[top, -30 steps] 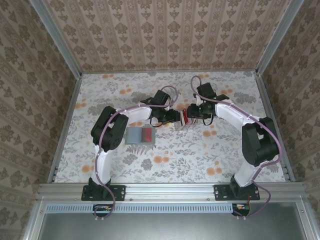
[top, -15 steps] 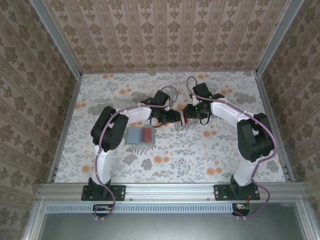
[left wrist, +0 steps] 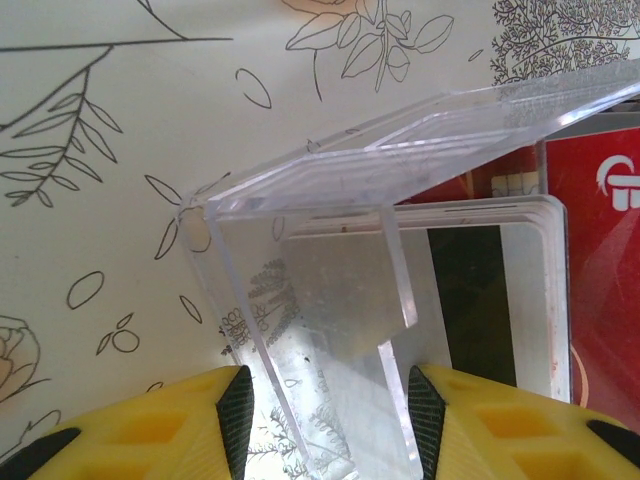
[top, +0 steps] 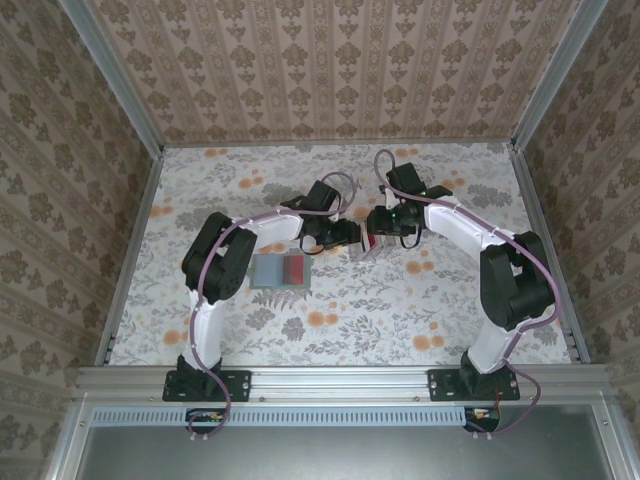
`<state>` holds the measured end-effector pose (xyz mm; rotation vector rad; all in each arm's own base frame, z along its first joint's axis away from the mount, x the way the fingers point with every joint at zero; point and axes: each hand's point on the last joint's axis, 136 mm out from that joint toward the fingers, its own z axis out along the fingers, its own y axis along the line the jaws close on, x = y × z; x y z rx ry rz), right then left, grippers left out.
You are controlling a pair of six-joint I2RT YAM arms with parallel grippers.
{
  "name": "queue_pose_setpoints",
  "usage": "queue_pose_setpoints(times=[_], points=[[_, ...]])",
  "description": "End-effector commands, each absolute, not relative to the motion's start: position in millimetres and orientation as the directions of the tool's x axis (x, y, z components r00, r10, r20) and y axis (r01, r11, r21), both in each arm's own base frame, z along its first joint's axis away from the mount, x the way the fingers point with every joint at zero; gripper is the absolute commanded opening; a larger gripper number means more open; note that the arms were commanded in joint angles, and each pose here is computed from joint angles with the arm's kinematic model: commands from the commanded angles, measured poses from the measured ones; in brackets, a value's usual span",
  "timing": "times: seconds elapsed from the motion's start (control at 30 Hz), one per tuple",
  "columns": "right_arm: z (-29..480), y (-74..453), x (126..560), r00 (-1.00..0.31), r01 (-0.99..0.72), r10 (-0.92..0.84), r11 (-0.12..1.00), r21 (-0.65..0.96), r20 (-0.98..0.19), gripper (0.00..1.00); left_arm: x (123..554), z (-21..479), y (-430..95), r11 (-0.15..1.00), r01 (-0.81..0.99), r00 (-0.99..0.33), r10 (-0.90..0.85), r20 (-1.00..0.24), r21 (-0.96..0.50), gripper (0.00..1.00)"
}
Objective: Put the credit cards into the card holder
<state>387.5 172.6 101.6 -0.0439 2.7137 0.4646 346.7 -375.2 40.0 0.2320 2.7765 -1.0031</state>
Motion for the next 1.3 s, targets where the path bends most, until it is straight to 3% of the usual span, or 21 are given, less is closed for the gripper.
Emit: queue_pose_setpoints(times=[0.0,0.2,0.43,0.63,1.13,1.27], points=[[115,175,387,-0.919,-0.111,0.021,0.944,0.31,-0.393,0.42,332,34,-375,0.777,0.189,-0.979,0.101,-0.178,-0.601,0.48],[118,176,388,-0.917,-0.115,0.02,0.943,0.313,-0.399,0.32,333,35,-375,0.776,0.192,-0.978,0.103,-0.18,-0.601,0.48],[116,172,389,-0.918,-0.11,0.02,0.947,0.303,-0.397,0.11,332,36,-374,0.778,0.194,-0.978,0.105,-0.18,-0.598,0.48],[114,151,391,-0.917,-0.075,0.037,0.962,0.262,-0.397,0.0,333,36,-374,0.778,0.196,-0.978,0.106,-0.182,-0.597,0.48],[110,127,392,-0.915,-0.017,0.091,0.965,0.262,-0.394,0.01,331,31,-372,0.783,0.19,-0.979,0.105,-0.174,-0.593,0.48],[98,122,390,-0.928,-0.007,0.078,0.974,0.228,-0.364,0.21,331,30,-372,0.782,0.188,-0.98,0.105,-0.171,-0.594,0.48]])
